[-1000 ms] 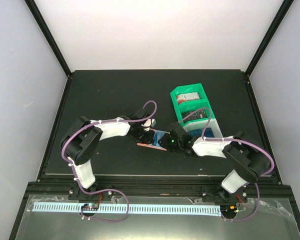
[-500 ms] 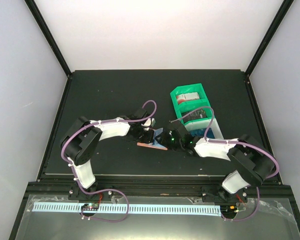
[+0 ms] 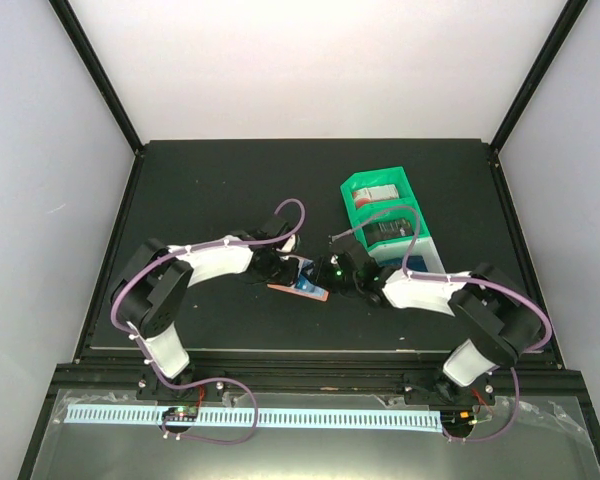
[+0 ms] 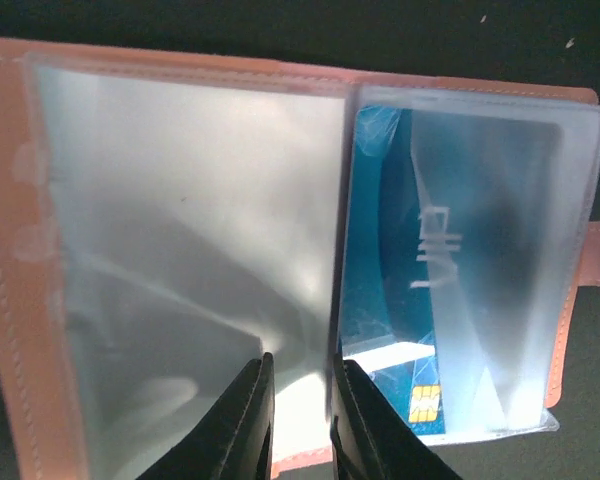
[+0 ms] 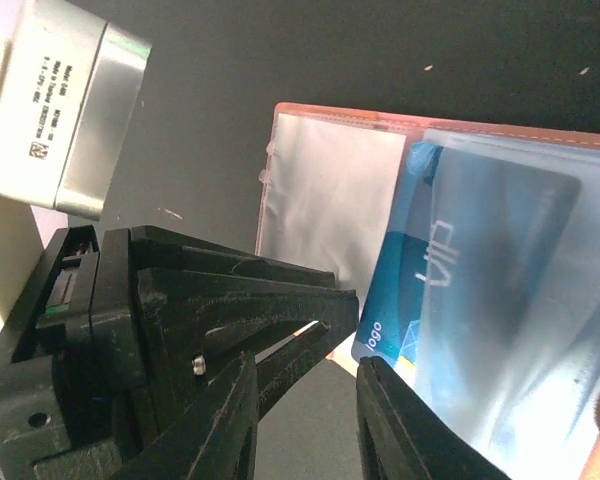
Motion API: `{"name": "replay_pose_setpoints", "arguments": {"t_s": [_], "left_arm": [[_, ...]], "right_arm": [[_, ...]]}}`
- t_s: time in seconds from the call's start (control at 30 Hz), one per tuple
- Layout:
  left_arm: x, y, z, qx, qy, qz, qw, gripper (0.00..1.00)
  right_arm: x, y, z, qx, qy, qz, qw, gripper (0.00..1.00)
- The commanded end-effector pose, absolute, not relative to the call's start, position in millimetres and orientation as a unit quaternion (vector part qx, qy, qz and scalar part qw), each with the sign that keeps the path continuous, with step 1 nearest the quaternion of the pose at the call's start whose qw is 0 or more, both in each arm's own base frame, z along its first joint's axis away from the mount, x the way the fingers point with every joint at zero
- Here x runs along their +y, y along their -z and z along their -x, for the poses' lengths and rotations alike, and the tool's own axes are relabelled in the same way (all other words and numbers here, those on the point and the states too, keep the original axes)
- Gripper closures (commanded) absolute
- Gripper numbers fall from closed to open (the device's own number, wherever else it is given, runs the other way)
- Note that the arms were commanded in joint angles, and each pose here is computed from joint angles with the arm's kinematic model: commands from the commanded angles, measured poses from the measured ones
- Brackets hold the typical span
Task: Put the credit cards into the card holder
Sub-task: Insert the credit card into the card holder.
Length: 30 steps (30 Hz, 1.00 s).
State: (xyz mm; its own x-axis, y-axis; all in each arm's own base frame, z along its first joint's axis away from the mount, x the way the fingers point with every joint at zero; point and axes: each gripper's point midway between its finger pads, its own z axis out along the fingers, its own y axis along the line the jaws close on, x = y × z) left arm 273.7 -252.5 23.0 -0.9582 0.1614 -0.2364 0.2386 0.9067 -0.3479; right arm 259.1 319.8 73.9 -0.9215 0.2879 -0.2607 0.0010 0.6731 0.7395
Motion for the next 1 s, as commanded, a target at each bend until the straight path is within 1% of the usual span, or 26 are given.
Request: {"name": "replay_pose_setpoints", "arguments": {"t_s": [0.0,0.17,0.3,0.4,0.53,0.8,0.97], "left_arm": [[-241,-33,-275,0.974,0.174,-0.089,0.115,0.81],[-241,-26,-275,0.975,0.175,-0.092,0.105,0.81],[-255,-24,-268,0.967,0.215,-0.106,0.089,0.81],[-262,-32,-268,0.96,0.238,-0.11,0.096,0.82],[-264,-39,-272,0.958,0.243,-0.111,0.108,0.83],[-262,-16,-268,0.964,0.229,-0.106,0.082,0.84],[-262,-1,-263,0.966,0.227,-0.107,0.06,0.87]], "right_arm": [[331,-78,-263,0.895,-0.403,-0.057,0.181,0.69],[327,-75,-265,0.902,-0.386,-0.061,0.183,0.69],[304,-70,-263,0.915,-0.343,-0.079,0.198,0.68],[287,-66,-260,0.922,-0.313,-0.094,0.208,0.66],[274,-59,-257,0.932,-0.281,-0.102,0.206,0.64],[286,-52,-252,0.935,-0.294,-0.083,0.181,0.61],[297,-53,-248,0.931,-0.317,-0.066,0.169,0.63]]}}
